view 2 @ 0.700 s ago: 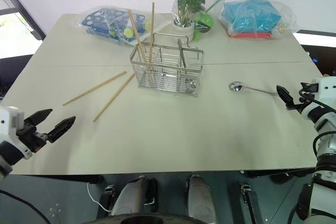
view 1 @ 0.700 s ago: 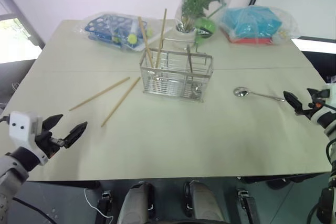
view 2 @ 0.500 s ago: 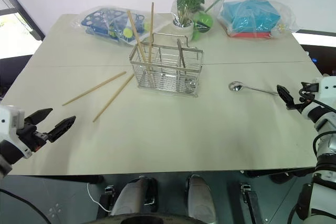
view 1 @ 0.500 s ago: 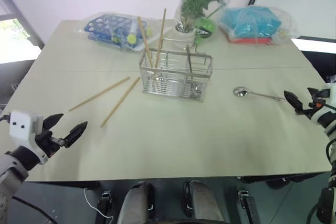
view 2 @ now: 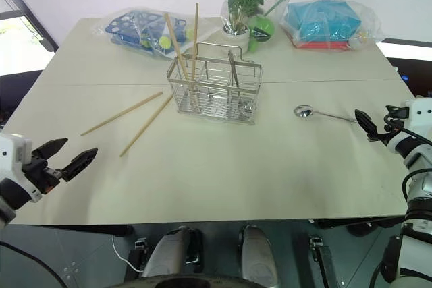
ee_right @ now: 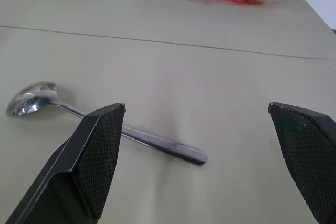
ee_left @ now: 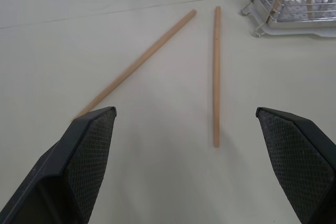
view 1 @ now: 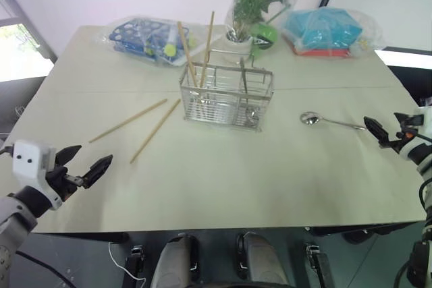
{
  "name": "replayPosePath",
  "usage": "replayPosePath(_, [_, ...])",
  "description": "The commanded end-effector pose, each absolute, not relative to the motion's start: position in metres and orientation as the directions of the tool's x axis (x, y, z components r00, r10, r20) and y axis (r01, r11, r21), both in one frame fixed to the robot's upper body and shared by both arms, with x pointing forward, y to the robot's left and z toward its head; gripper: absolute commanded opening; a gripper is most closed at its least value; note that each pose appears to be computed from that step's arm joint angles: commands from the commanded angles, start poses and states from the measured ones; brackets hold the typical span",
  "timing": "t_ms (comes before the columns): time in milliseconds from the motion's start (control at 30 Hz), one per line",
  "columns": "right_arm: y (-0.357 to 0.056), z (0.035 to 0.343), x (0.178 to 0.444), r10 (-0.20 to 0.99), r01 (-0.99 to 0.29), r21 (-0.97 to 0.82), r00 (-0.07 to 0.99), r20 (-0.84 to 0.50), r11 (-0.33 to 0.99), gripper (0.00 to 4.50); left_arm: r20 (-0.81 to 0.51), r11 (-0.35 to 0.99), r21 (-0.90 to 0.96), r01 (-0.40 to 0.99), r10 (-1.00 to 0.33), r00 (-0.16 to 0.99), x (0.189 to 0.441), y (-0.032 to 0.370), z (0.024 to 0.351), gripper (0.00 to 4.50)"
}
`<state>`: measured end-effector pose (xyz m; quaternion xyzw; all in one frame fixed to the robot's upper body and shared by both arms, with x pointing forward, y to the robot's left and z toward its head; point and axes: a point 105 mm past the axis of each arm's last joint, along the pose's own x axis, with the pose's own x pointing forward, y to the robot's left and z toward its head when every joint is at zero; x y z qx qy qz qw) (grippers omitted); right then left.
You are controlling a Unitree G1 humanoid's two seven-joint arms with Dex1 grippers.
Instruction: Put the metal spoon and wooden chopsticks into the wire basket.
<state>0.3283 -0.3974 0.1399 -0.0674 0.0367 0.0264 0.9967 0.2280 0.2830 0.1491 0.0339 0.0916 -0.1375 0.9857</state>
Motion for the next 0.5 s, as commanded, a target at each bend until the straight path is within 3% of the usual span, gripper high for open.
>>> replayPosePath(33, [-0.399, 0.164, 0.333, 0.058, -0.062, -0.181, 0.998, -0.030, 0.981, 4.50, -0.144, 0.951, 0.086, 0.298, -0.284, 0.948, 0.235, 0.276, 0.168, 4.49])
replayPosePath(167, [-0.392, 0.177, 0.345, 0.115, -0.125, -0.234, 0.992, -0.057, 0.964, 4.50, -0.108, 0.905, 0.079, 0.418, -0.409, 0.906, 0.243, 0.249, 0.191, 4.49])
replayPosePath(300, [-0.373, 0.194, 0.359, 0.239, -0.265, -0.338, 0.964, -0.118, 0.903, 4.50, -0.062, 0.795, 0.037, 0.605, -0.603, 0.795, 0.258, 0.208, 0.227, 4.49])
replayPosePath(500, [-0.343, 0.201, 0.374, 0.408, -0.499, -0.397, 0.864, -0.294, 0.770, 4.50, -0.052, 0.469, -0.024, 0.883, -0.883, 0.467, 0.258, 0.140, 0.266, 4.49])
